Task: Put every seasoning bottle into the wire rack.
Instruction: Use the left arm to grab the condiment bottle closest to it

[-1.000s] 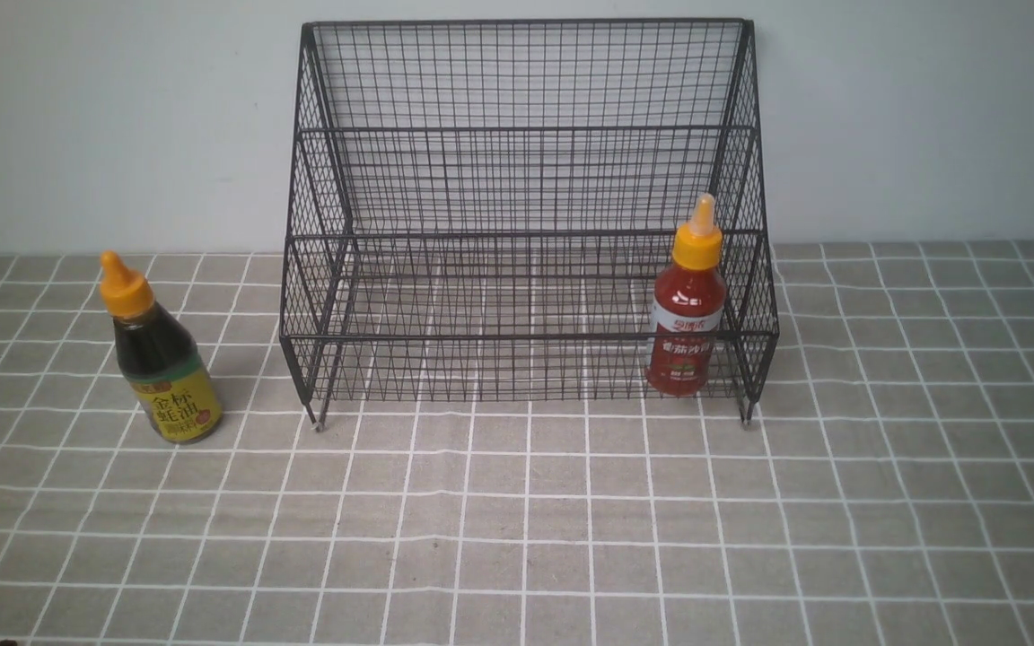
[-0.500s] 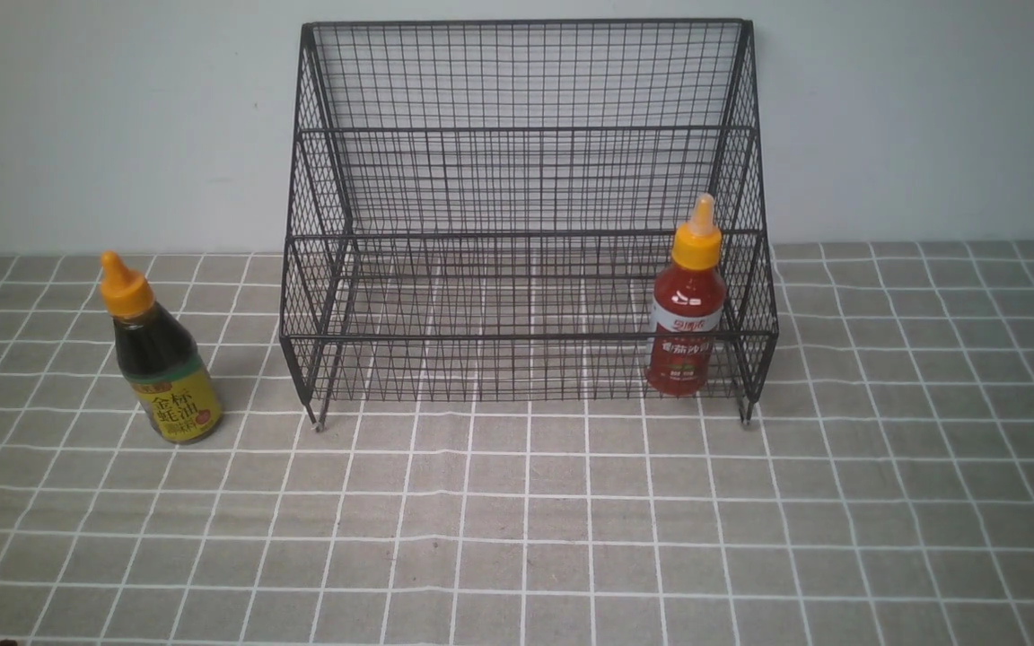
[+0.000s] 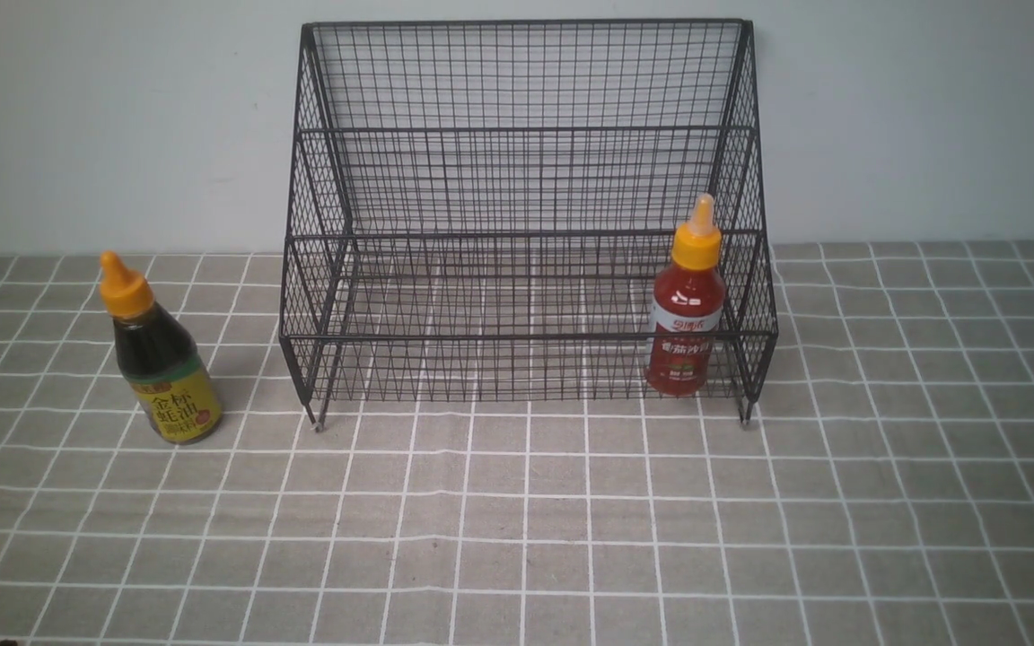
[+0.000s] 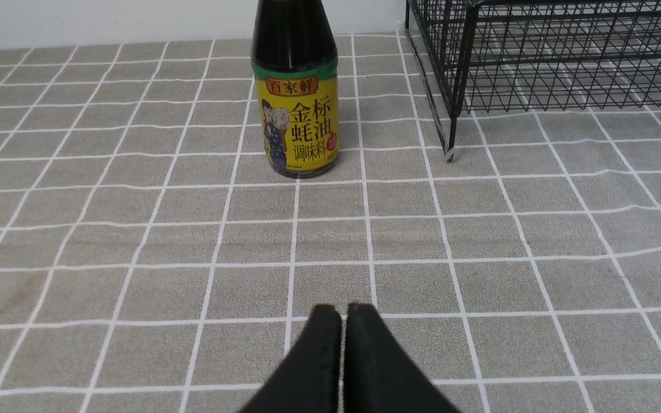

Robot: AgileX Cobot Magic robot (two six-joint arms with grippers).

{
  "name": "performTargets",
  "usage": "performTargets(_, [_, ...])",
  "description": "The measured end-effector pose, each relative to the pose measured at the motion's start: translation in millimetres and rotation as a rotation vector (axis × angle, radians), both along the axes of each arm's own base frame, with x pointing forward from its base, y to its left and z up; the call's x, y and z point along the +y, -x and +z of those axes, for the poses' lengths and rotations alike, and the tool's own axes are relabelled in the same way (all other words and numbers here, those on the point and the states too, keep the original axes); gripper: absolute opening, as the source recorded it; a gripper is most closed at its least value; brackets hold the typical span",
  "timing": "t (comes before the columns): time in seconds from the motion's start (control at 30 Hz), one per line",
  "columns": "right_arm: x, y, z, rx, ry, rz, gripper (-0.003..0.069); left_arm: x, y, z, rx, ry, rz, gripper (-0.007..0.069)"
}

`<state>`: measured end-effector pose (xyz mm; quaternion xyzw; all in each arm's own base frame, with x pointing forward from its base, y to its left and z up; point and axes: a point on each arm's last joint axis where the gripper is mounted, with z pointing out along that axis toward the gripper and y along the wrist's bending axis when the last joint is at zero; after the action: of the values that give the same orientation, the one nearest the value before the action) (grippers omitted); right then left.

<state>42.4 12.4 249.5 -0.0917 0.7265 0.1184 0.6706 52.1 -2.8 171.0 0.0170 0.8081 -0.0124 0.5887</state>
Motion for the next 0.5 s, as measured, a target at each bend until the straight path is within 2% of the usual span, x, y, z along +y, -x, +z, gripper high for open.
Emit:
performTargets(0.23, [-8, -12, -56, 0.074, 0.022, -0.211, -0.0012, 0, 0, 0, 0.000, 0.000, 0.000, -0.0006])
performTargets(0.5, [-10, -13, -68, 0.112, 0.028, -0.252, -0.0012, 0, 0, 0, 0.000, 0.000, 0.000, -0.0006])
